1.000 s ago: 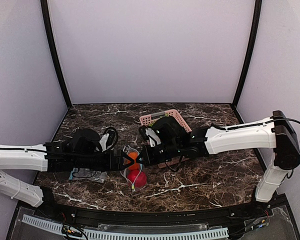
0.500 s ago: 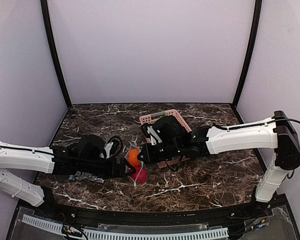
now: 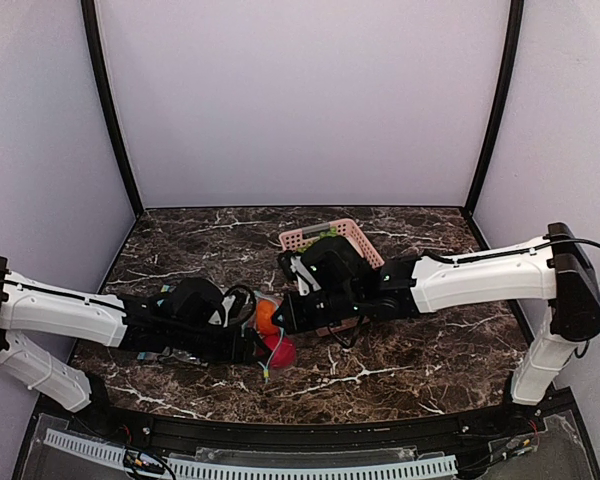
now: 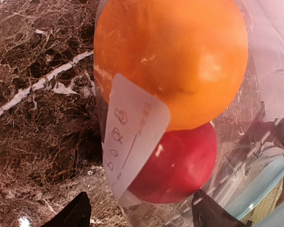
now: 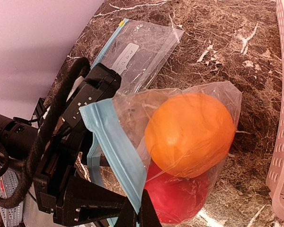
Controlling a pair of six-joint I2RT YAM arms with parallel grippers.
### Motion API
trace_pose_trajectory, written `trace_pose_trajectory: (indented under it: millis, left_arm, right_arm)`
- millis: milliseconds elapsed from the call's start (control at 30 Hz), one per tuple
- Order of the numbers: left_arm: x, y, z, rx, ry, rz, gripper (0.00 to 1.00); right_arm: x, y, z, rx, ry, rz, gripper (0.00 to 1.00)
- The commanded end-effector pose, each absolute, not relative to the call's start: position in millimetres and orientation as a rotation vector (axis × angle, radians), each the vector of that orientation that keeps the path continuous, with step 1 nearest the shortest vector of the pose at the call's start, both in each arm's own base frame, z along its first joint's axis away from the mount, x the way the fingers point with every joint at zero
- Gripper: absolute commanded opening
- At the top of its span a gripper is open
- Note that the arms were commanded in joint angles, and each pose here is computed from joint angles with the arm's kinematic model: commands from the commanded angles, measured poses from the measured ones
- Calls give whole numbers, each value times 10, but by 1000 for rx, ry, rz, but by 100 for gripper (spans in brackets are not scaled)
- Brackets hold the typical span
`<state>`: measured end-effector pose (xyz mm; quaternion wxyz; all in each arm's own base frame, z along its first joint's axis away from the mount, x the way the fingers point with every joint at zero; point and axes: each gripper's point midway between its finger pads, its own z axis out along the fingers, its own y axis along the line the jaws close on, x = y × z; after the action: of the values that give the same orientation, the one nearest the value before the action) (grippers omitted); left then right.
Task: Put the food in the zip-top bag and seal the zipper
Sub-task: Pass from the right arm to the left
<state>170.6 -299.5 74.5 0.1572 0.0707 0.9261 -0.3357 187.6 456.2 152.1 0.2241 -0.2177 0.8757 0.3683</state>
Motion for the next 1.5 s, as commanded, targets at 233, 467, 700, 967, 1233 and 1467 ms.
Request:
trace_pose_trajectory:
  millis: [233, 467, 700, 967, 1233, 1467]
  left_arm:
    - [1692, -3001, 618, 221, 2688, -925, 72]
    - [1796, -3036, 818, 237, 2601, -934, 75]
    - [1892, -2816, 1497, 262, 2377, -922, 97]
    - [1728, -2843, 1493, 239, 2411, -1050, 95]
    - [1746, -3091, 1600, 306, 2387, -1142, 89]
    - [1848, -3134, 1518, 283, 2426, -1072, 45]
  right_arm:
    - [1823, 4677, 1770, -606, 2357, 1076, 0]
    - [1863, 4599, 1774, -582, 2360, 1023, 0]
    - [1955, 4360, 1747, -540, 2379, 909, 0]
    - [1990, 4279, 1758, -534, 2381, 901, 0]
    - [1989, 4310, 1725, -537, 2393, 903, 0]
    - [1994, 4329, 1753, -539, 2387, 909, 0]
